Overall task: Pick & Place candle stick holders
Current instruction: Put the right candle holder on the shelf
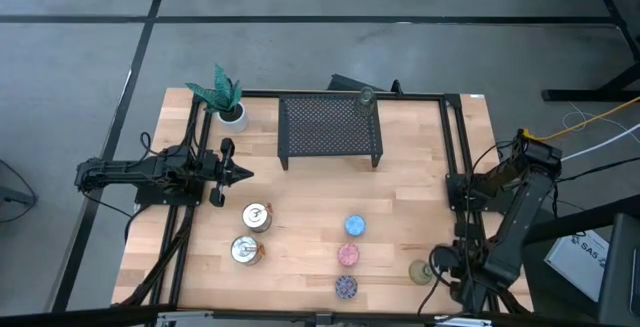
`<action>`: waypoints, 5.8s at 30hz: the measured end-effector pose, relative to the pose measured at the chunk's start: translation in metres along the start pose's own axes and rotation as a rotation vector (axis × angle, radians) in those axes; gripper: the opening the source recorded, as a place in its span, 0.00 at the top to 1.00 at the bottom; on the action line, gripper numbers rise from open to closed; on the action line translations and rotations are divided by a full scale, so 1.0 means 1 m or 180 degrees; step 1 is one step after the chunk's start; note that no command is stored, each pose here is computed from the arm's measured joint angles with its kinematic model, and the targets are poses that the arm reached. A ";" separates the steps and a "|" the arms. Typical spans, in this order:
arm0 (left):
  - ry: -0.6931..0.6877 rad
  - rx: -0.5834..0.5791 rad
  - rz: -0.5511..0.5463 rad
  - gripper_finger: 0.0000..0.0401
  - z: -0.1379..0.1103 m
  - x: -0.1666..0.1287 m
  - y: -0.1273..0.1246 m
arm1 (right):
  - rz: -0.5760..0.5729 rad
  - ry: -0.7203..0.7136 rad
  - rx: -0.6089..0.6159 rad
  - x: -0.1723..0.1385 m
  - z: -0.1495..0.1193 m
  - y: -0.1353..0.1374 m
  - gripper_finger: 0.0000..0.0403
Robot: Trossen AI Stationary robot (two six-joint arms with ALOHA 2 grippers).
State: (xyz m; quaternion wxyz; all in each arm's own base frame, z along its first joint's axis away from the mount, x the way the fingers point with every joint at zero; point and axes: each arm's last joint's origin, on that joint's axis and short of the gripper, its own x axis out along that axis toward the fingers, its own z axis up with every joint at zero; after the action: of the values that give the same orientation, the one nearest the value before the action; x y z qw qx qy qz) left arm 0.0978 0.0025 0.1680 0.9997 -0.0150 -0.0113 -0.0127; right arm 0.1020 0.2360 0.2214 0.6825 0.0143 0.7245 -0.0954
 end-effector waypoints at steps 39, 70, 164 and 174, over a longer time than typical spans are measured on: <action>0.0000 0.0000 0.0000 1.00 0.000 0.000 0.000 | -0.0230 -0.0109 0.0450 0.022 0.018 -0.015 0.81; -0.0001 0.0000 -0.0001 1.00 0.000 0.000 0.000 | -0.0268 -0.0097 0.0807 0.022 0.102 -0.065 0.92; 0.0000 0.0000 0.0000 1.00 0.000 0.000 0.000 | 0.0360 -0.1362 -0.0758 -0.127 0.214 -0.203 0.92; 0.0001 0.0000 0.0001 1.00 0.000 0.000 0.000 | 0.0183 -0.1470 -0.0892 -0.144 0.212 -0.223 0.92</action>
State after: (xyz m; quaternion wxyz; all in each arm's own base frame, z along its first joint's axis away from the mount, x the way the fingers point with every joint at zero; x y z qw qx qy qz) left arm 0.0978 0.0025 0.1679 0.9997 -0.0150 -0.0112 -0.0126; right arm 0.2870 -0.0001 0.3803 0.8274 -0.0818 0.5551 0.0245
